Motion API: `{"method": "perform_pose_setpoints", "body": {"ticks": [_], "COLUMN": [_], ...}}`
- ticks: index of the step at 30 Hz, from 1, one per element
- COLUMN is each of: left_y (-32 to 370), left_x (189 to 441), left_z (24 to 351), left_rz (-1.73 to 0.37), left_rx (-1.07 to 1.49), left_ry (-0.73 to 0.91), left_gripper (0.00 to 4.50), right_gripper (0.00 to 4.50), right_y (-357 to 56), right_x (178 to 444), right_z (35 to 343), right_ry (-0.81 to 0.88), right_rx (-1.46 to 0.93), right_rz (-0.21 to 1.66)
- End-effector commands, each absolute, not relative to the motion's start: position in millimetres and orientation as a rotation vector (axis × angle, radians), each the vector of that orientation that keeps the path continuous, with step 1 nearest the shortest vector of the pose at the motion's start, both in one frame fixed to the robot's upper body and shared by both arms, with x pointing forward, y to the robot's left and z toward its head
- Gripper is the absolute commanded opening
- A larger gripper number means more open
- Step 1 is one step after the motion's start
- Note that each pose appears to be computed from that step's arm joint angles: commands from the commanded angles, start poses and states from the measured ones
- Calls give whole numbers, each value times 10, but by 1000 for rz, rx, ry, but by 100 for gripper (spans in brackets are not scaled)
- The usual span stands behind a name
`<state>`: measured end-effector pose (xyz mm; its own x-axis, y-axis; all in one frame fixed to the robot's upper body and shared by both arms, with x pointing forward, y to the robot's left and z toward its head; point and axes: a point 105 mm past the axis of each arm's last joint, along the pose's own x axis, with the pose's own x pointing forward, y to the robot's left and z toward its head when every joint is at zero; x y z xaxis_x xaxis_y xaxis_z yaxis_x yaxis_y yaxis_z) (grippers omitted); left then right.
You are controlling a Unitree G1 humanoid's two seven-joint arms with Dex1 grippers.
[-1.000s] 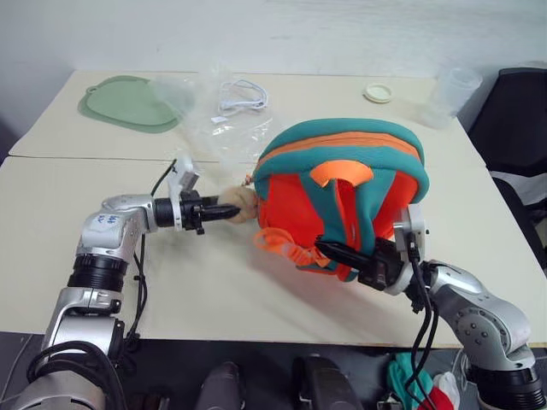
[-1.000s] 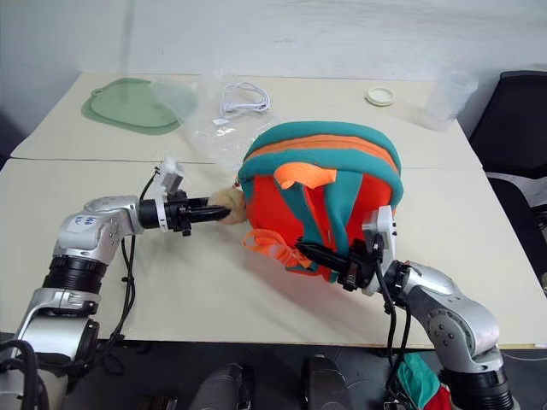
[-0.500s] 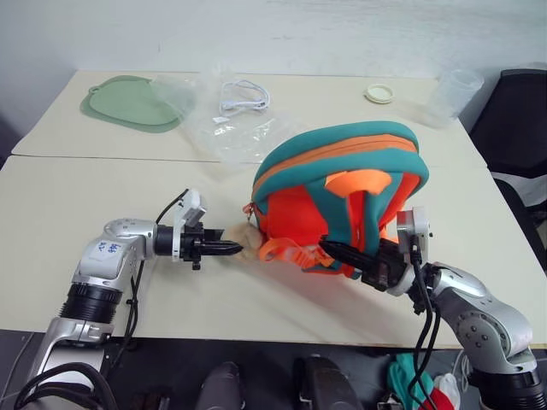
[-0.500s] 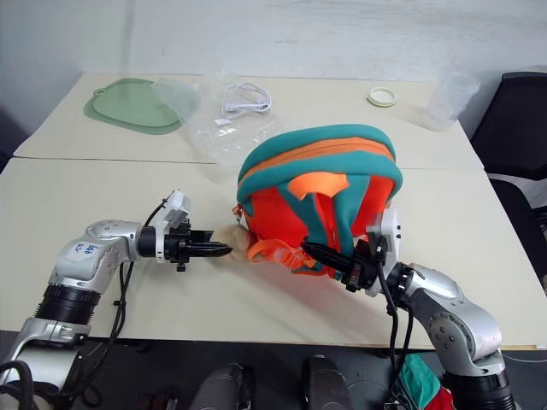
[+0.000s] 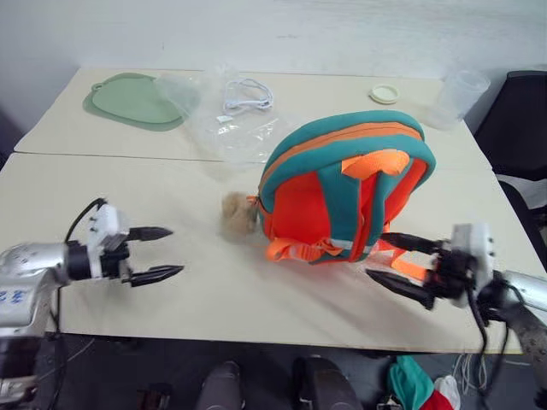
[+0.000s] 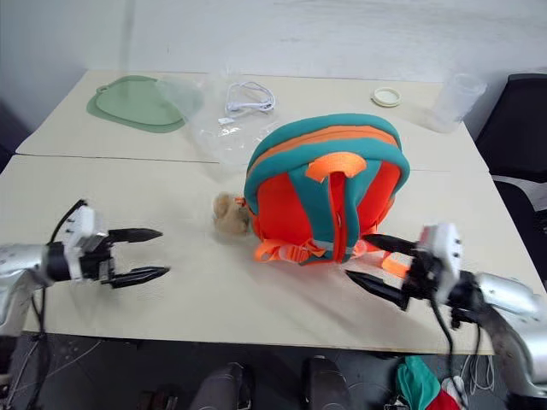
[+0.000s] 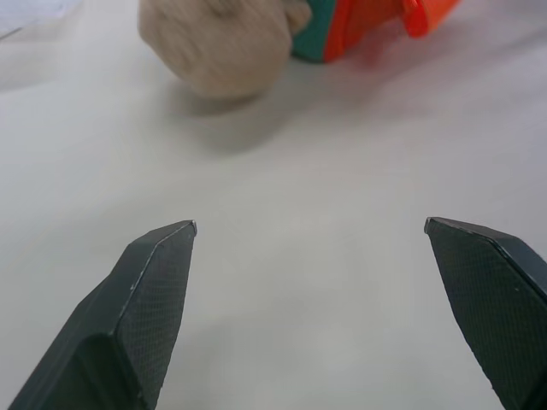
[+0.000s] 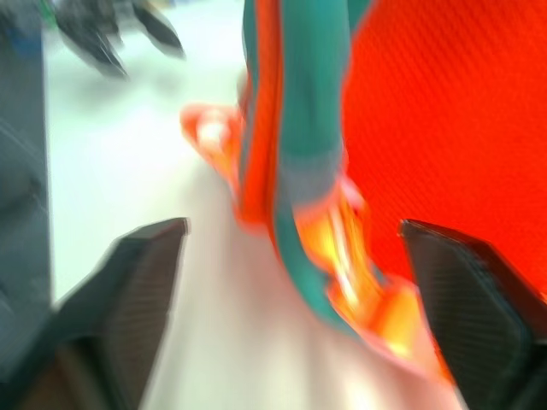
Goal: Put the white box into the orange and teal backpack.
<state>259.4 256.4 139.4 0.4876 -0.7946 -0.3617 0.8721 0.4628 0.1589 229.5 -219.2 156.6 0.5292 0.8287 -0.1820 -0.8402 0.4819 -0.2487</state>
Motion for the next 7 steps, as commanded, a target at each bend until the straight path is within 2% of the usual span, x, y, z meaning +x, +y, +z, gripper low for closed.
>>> {"method": "perform_pose_setpoints", "body": {"ticks": [1,7], "left_y": [2648,2731], "left_x": [2460,2382], "left_z": [1509,1432], "left_rz": [-995,-938], "left_rx": [443,421], "left_ry": [223,236], "left_gripper": [450,450], "right_gripper": [448,448], "right_y": [-2638,-2826], "right_x": [2239,2292], "right_z": [1609,1489], "right_ry": [46,46], "right_rx": [-479,-537], "right_rz": [942,929]}}
